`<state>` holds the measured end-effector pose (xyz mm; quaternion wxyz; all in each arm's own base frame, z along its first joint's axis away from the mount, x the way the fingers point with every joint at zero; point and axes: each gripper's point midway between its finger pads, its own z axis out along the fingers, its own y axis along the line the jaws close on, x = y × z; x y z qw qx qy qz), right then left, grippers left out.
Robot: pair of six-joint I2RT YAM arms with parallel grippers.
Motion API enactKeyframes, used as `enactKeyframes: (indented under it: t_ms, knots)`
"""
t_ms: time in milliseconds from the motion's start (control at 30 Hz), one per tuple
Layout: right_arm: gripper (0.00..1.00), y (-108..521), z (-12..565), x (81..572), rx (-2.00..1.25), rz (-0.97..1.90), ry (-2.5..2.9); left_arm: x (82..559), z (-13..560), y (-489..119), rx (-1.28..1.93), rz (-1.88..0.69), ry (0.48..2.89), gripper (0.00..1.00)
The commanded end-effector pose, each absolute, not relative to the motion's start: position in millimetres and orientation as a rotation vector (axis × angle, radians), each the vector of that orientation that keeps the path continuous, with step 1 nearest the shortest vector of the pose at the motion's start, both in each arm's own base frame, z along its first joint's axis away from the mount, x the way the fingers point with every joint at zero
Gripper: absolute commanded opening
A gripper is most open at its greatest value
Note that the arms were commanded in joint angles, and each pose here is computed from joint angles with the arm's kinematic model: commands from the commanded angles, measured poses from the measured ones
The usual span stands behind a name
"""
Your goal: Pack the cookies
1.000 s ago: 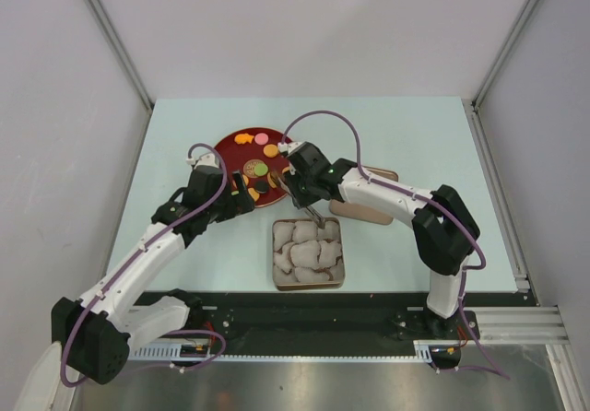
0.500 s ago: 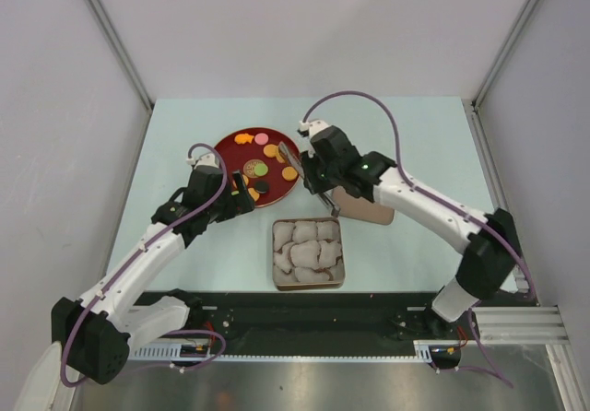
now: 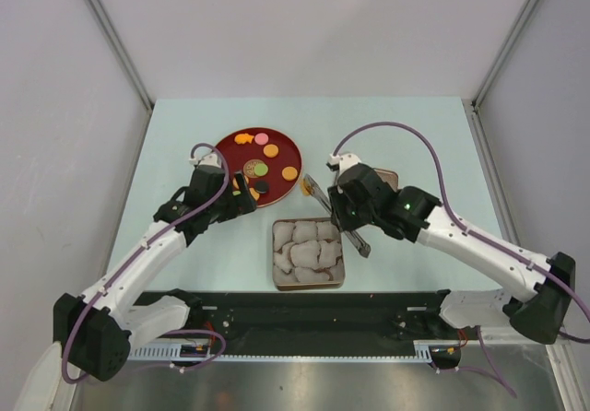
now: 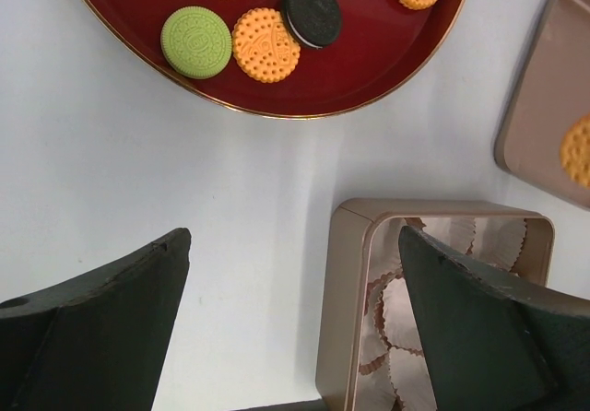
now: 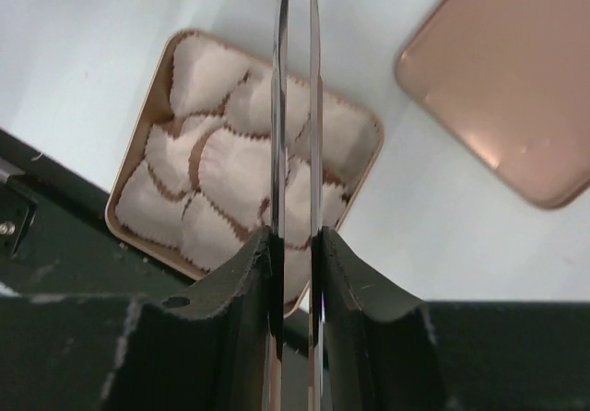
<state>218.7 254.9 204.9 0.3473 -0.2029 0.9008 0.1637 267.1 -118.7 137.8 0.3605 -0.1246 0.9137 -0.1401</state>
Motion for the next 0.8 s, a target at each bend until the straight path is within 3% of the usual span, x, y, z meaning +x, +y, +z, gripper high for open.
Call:
enactKeyframes:
  t_ms: [0,467,767]
  knots:
    - [0.00,245.5,213.1,191.4,-0.428,0.486,2.345,270.4,136.9,-123.1,-0.315,-0.391,2.349,0.99]
    - [0.00,253.9,174.8,129.5,-0.531,0.616,2.459,269.5,132.3,-125.5,-0.304,-0.398,2.368,0.99]
    - [0.00,258.7,154.8,122.7,-0.534,0.633,2.482,269.5,132.3,-125.5,-0.302,-0.398,2.366,0.99]
